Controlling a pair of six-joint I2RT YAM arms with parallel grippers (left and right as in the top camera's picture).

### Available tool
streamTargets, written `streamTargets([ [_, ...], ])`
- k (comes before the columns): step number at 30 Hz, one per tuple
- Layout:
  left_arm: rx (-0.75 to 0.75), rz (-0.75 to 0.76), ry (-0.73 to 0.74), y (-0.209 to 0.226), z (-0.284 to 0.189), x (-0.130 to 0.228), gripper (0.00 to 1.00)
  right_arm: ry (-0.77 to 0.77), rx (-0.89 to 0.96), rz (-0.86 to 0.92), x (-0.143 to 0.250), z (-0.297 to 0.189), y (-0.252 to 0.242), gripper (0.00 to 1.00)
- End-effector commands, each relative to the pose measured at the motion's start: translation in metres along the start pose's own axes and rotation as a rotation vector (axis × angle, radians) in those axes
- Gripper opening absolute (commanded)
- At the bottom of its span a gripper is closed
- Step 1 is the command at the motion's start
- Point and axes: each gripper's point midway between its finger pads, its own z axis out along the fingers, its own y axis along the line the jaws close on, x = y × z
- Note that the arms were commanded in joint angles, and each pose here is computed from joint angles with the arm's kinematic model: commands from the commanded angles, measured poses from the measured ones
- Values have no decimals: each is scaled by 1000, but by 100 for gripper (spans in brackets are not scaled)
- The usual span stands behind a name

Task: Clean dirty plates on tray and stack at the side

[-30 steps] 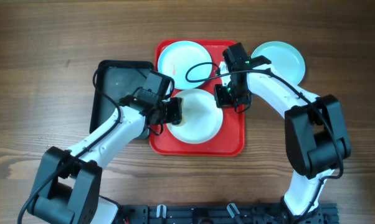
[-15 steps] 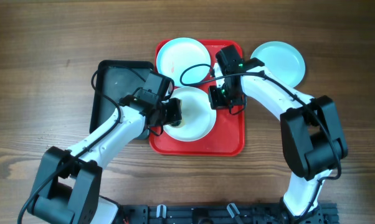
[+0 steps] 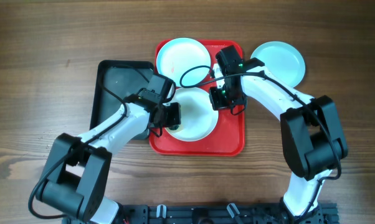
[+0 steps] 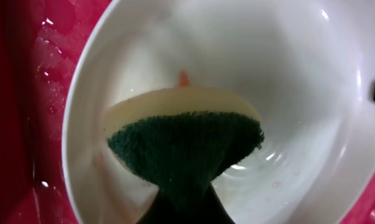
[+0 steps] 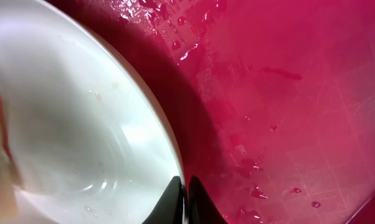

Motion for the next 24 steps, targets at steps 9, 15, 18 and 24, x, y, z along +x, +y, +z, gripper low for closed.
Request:
streamTargets([
  [9, 2, 78, -60, 9, -3, -22, 4, 16, 26, -59, 3, 5, -5, 5],
  [15, 32, 74, -44, 10, -2, -22, 4, 16, 26, -58, 3, 5, -5, 5],
  [18, 18, 76, -27, 12, 3, -17, 4, 17, 26, -58, 3, 5, -5, 5],
  [24, -38, 30, 15, 27, 22, -10, 4, 17, 26, -58, 3, 5, -5, 5],
])
